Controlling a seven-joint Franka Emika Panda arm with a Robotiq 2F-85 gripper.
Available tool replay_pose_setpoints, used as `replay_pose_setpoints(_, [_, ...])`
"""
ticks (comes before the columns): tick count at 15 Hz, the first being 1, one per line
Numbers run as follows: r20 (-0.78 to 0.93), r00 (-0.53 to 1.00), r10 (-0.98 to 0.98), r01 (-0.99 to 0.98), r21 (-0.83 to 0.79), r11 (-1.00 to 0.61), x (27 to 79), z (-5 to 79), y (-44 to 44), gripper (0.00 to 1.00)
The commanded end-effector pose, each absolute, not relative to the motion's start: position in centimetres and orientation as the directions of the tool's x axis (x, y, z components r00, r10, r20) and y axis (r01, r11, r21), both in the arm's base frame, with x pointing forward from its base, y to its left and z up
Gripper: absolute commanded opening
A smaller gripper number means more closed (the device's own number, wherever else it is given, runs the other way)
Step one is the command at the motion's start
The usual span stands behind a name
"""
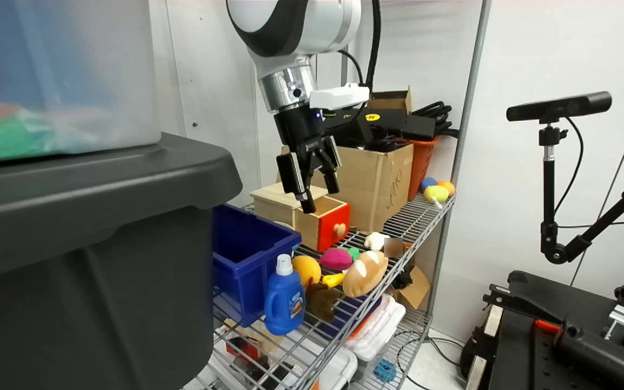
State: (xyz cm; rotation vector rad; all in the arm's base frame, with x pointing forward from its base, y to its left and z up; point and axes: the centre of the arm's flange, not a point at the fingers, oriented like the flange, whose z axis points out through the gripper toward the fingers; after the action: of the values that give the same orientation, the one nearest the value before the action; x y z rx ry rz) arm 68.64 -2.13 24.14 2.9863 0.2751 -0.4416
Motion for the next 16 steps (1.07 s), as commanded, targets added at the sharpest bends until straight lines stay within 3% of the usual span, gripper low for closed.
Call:
replay_pose_setpoints(1, [-0.316,0.934,0.165,0.201,0.083,-0.976,69.7,24.5,-1.6,1.00])
replay_pose_setpoints(16, [-0.315,0.933,0.176,0.211,0.079,-0.974,69.1,24.3,0.4,1.00])
